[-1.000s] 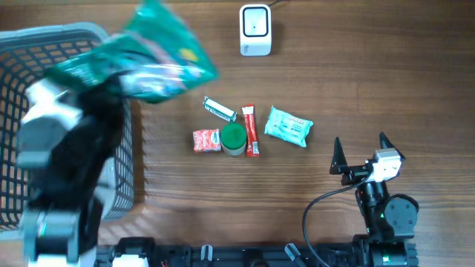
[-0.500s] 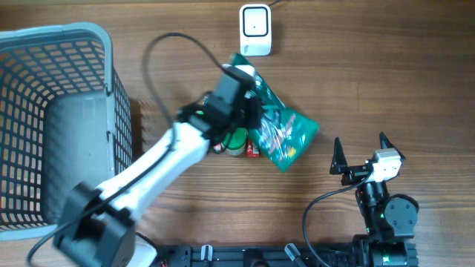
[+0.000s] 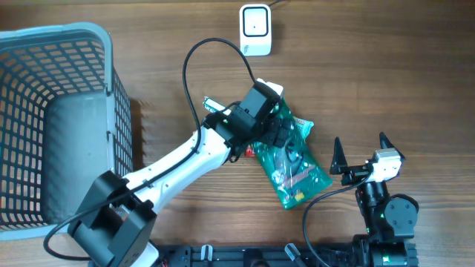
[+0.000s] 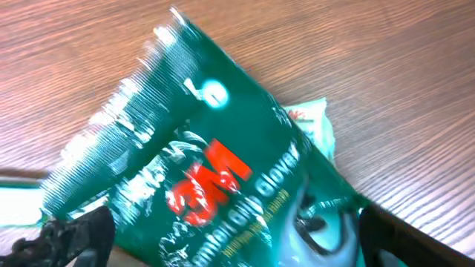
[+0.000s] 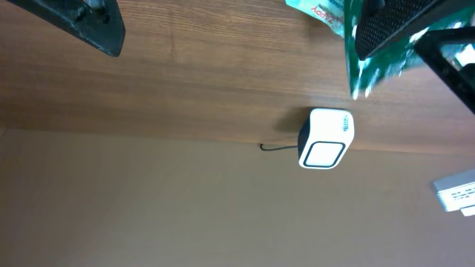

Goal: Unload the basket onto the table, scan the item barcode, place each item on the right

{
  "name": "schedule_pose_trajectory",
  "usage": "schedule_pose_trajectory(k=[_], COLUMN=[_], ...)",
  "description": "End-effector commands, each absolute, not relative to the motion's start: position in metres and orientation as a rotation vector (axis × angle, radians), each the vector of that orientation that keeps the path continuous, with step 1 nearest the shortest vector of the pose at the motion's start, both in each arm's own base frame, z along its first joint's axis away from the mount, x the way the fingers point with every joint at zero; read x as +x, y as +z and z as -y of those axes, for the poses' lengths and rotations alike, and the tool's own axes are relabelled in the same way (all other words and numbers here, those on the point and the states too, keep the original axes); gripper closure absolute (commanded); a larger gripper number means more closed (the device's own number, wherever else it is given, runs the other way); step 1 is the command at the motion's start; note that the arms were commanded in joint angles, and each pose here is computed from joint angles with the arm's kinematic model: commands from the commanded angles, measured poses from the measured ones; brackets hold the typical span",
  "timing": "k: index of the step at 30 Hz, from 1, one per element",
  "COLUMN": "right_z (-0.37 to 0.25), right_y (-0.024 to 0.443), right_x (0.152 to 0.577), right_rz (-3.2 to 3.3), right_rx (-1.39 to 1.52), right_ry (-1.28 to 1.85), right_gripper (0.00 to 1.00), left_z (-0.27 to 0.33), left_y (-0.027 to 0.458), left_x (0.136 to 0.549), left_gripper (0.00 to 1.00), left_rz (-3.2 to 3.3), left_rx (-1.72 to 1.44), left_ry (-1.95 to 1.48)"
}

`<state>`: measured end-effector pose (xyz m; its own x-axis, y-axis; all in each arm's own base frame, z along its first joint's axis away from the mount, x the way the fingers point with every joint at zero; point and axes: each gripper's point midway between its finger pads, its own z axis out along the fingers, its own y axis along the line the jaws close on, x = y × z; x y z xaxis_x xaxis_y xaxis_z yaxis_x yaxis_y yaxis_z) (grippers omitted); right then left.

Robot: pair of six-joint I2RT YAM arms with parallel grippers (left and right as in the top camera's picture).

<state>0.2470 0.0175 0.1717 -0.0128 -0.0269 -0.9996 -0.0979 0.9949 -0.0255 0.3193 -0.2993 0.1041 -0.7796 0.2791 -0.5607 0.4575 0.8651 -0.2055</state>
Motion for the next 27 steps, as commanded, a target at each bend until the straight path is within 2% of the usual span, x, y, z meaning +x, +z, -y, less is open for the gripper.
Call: schedule_pose_trajectory(k=[1, 8, 14, 22, 24, 27], right_z=[-0.016, -0.016, -0.016, -0.016, -0.016, -0.016], right_y=[0.173, 0.173, 0.173, 0.173, 0.173, 0.173], right_x=[0.247, 0.247, 0.247, 0.247, 0.247, 0.247], right_rz=[-1.578, -1.578, -1.578, -1.579, -1.578, -1.578], right_rx=[-0.087, -0.086, -0.087, -0.087, -0.086, -0.086], right_ry=[0.056, 0.057, 0.056, 0.056, 0.057, 0.057], right_gripper=[0.0, 0.0, 0.0, 0.0, 0.01, 0.0], left_z=[0.299, 0.228, 0.125, 0.061, 0.075, 0.069], left_y=[0.164, 0.268, 0.294, 0.375, 0.365, 0.304], left_x=[0.329, 0.348, 0.35, 0.334, 0.33, 0.309], left_gripper=[0.0, 0.0, 0.0, 0.0, 0.0, 0.0], left_rz=[-2.39, -2.172, -2.05, -1.741, -1.822, -2.026], left_rx=[0.513, 0.071, -0.473, -0.63, -0.573, -0.741], left_ry=[-0.463, -0.33, -0.157, -0.148, -0.216, -0.175])
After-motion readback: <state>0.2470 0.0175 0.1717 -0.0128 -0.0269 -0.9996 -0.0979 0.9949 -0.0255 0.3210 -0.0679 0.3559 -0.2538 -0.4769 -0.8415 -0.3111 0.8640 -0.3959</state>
